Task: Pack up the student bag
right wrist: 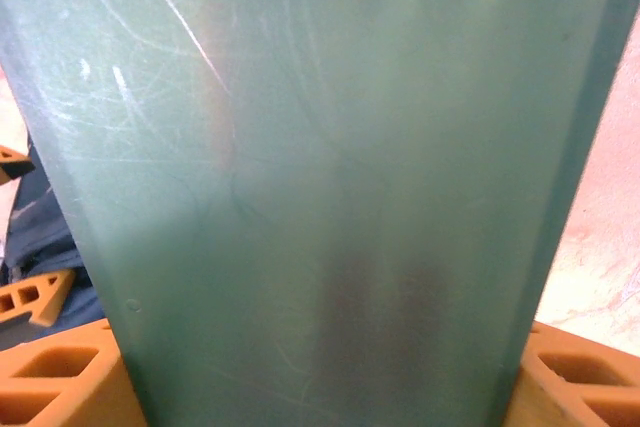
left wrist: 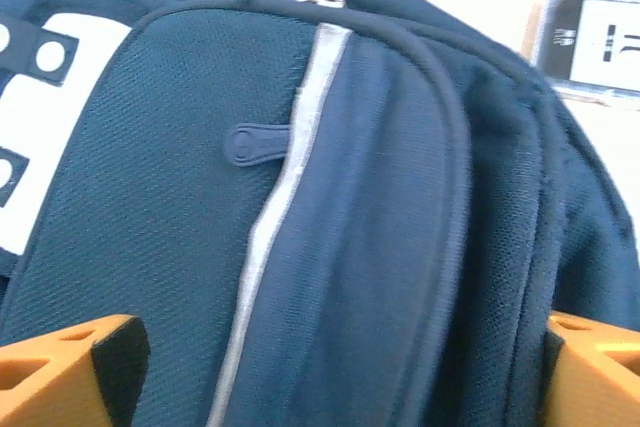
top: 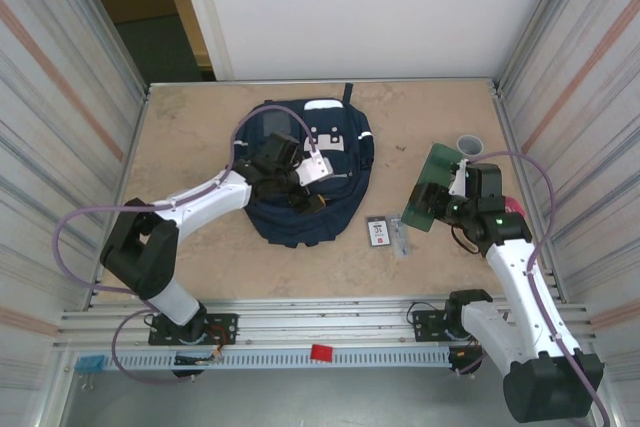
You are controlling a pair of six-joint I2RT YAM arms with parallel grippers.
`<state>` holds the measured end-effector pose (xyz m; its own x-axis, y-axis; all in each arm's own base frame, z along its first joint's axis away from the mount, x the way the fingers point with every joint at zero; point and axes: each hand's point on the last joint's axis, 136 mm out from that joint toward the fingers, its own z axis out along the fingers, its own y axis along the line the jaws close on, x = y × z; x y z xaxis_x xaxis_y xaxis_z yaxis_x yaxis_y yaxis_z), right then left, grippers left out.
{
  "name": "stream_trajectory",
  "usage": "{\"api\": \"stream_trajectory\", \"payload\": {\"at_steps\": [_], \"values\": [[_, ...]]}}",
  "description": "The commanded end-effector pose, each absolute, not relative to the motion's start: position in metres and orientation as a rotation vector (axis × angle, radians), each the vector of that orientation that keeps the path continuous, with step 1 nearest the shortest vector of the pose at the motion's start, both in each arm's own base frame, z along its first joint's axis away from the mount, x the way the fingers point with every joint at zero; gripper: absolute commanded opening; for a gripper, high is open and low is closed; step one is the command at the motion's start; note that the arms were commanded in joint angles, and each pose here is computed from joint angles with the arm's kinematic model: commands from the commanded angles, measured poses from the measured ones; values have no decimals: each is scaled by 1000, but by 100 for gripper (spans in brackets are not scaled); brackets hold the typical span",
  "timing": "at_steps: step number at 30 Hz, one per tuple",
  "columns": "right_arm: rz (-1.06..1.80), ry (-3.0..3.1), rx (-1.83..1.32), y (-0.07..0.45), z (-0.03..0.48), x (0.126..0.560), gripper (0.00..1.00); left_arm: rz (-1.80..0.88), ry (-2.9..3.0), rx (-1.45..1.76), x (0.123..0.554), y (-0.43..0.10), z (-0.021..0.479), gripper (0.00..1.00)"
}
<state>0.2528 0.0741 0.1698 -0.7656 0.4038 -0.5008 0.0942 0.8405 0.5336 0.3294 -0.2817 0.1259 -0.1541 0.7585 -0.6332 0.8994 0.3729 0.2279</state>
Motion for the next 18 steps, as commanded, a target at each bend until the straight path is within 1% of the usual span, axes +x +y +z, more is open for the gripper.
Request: {"api": "stream_trajectory", "payload": {"at_steps": [1,3,5,7,9,10,11,12,14,15,16,18], "values": [[663,2364,343,76,176,252,53,-165,1932,1323,357,-279,143,86],[658,2361,342,75,176,252,53,-199,1922,1272,359,-279,152,79],[648,2358,343,74,176,252,53,-229,1913,1221,363,-277,159,74],[645,2353,344,73,177,253,53,-237,1913,1216,365,-275,158,74],[652,2355,341,74,176,253,53,-223,1918,1263,363,-274,151,80],[654,2360,342,74,175,253,53,-231,1925,1288,360,-275,146,80],[659,2360,341,75,175,254,53,-243,1927,1321,357,-276,141,79],[664,2361,338,76,175,254,53,-265,1928,1355,351,-277,136,69],[677,2358,339,78,175,255,53,-305,1928,1380,345,-280,135,43],[684,2353,335,78,176,256,53,-326,1924,1377,343,-283,138,33],[690,2350,334,79,177,256,52,-353,1916,1380,339,-284,142,27],[701,2339,328,80,180,256,52,-387,1905,1353,335,-287,156,11]]}}
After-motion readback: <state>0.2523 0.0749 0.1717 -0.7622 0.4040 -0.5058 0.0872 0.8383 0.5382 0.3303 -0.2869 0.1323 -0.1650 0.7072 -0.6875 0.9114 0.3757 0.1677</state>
